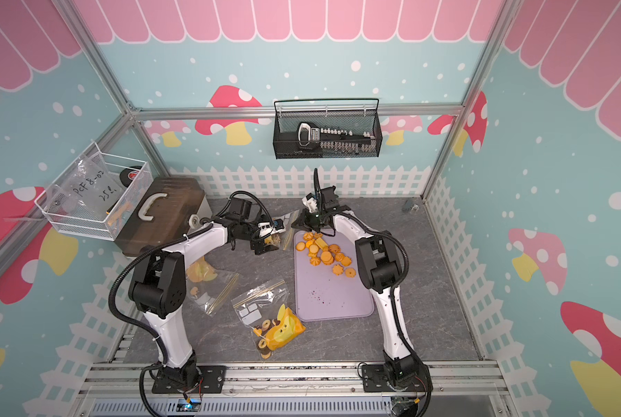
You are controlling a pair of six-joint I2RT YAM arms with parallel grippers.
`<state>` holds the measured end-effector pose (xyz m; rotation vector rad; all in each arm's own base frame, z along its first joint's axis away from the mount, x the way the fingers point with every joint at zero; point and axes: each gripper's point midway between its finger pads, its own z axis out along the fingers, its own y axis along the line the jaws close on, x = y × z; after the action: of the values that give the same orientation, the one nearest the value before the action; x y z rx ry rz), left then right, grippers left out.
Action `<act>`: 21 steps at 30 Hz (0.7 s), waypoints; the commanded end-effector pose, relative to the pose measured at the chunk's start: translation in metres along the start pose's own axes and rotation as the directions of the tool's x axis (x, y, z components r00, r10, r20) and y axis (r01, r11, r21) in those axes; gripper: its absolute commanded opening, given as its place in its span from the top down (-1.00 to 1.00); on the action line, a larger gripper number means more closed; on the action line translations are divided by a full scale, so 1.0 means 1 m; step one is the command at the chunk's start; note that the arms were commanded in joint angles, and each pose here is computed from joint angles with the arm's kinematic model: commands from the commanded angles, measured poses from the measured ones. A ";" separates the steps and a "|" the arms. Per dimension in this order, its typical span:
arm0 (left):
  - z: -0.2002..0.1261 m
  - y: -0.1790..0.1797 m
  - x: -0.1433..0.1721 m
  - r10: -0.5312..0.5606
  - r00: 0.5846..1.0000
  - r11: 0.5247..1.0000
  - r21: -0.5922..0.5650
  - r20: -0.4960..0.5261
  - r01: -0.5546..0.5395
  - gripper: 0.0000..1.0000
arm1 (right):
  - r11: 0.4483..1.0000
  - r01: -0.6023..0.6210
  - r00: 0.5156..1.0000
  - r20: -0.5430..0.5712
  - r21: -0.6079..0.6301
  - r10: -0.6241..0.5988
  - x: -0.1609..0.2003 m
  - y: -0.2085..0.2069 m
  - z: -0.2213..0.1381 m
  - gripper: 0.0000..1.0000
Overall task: Pour cookies out of the ziploc bag
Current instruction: Adjust the ziploc bag at the center of the board.
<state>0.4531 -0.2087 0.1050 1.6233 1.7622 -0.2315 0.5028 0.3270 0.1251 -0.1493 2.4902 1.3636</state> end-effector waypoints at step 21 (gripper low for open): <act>0.020 0.029 -0.012 0.068 0.998 0.996 -0.060 0.010 -0.067 -0.49 | 0.998 0.025 0.999 0.029 -0.052 -0.023 -0.014 0.023 -0.014 0.98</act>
<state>0.4828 -0.2214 0.1086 1.6055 1.7033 -0.1625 0.5040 0.3262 0.1301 -0.1372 2.4822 1.3951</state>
